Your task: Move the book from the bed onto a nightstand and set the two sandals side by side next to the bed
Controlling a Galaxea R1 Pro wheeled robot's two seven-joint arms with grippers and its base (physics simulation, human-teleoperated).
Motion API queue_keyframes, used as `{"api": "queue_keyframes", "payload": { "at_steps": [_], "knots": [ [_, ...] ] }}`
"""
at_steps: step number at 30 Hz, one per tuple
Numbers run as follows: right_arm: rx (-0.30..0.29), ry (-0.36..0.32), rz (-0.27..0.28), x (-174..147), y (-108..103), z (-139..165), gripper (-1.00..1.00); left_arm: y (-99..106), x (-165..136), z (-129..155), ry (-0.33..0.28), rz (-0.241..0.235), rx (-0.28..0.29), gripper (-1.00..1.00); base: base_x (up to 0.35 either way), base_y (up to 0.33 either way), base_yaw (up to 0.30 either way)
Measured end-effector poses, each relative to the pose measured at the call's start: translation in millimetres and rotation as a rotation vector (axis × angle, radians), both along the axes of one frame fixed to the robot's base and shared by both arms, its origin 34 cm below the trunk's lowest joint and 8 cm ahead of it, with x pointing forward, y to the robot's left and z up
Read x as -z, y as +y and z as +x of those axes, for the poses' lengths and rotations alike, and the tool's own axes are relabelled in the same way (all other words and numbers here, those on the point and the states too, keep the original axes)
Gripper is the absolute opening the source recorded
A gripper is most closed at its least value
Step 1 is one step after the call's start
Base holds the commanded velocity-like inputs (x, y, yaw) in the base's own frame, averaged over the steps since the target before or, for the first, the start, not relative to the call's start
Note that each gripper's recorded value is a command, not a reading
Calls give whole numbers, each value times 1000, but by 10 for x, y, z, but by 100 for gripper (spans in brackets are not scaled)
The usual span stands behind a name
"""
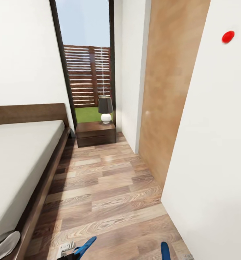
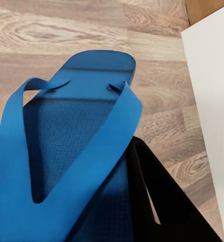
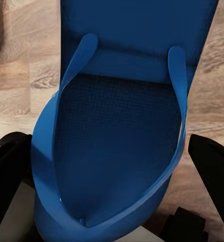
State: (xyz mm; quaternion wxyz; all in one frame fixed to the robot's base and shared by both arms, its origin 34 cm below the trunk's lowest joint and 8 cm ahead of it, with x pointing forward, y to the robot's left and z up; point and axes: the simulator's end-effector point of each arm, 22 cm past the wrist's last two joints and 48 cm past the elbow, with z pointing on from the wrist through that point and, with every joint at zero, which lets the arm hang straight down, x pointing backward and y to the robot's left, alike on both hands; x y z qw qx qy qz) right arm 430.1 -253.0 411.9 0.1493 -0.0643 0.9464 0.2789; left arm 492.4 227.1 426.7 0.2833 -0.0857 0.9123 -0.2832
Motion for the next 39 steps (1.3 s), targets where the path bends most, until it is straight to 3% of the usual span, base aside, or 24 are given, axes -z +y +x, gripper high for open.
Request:
{"api": "queue_keyframes", "payload": {
  "at_steps": [11,20,33,39],
  "knots": [
    [-1,0,0,1,1,-1,-100,0,2,-4,0,0,0,-100,306,0,125],
    [1,0,0,1,0,4,-100,-1,2,1,1,-2,0,-100,46,-7,249],
    [0,0,0,1,0,-1,-100,-2,4,-5,2,-1,0,-100,180,-193,16],
    [1,0,0,2,1,2,-100,2,4,-2,1,0,-1,-100,96,-105,197]
  ]
}}
